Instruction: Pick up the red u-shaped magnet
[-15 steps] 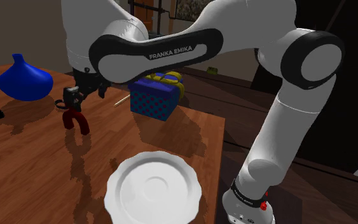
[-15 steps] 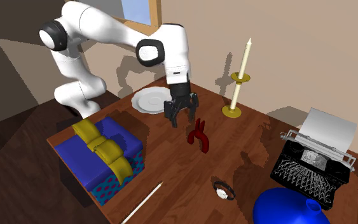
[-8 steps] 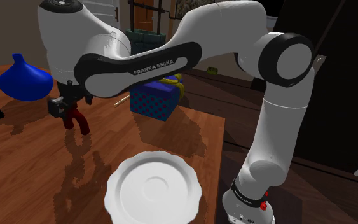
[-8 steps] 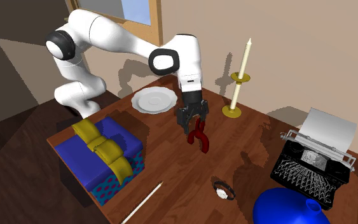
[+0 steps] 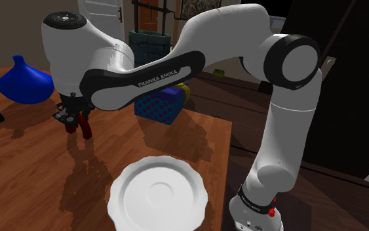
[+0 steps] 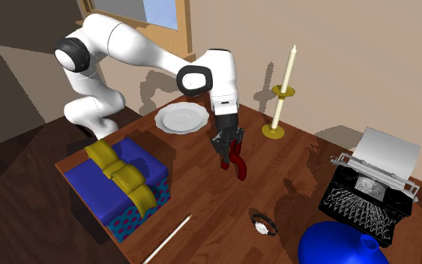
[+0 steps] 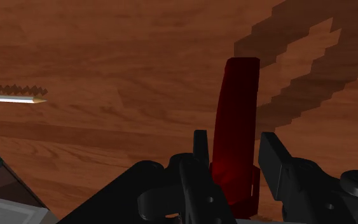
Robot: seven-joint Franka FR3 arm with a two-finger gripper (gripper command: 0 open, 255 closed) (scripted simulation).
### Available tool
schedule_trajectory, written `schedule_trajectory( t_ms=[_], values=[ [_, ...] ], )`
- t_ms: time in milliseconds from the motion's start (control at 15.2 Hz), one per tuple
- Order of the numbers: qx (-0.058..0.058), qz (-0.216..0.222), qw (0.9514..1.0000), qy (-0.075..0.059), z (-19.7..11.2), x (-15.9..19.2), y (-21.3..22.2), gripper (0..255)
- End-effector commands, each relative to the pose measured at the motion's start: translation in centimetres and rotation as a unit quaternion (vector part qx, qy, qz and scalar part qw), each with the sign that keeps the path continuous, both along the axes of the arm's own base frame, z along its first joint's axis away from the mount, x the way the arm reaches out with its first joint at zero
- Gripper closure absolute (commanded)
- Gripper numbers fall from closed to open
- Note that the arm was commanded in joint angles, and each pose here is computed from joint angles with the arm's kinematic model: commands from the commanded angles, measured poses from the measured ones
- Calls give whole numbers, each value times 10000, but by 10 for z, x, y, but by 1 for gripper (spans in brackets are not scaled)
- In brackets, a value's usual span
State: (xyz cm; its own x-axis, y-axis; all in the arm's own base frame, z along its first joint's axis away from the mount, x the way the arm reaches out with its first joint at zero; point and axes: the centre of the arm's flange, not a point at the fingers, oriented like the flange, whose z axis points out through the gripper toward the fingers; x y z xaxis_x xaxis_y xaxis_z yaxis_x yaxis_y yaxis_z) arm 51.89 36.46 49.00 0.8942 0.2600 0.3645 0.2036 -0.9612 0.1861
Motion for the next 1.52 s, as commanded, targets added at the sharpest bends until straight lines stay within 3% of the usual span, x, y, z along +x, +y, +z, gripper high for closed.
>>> schedule_trajectory(
  t_ms=[0, 396, 1452],
  values=[
    [-2, -3, 10000, 2, -1, 0, 0, 255],
    [-3, -3, 10000, 2, 0, 1, 0, 255],
    [-2, -3, 10000, 2, 80, 1, 0, 255]
  ],
)
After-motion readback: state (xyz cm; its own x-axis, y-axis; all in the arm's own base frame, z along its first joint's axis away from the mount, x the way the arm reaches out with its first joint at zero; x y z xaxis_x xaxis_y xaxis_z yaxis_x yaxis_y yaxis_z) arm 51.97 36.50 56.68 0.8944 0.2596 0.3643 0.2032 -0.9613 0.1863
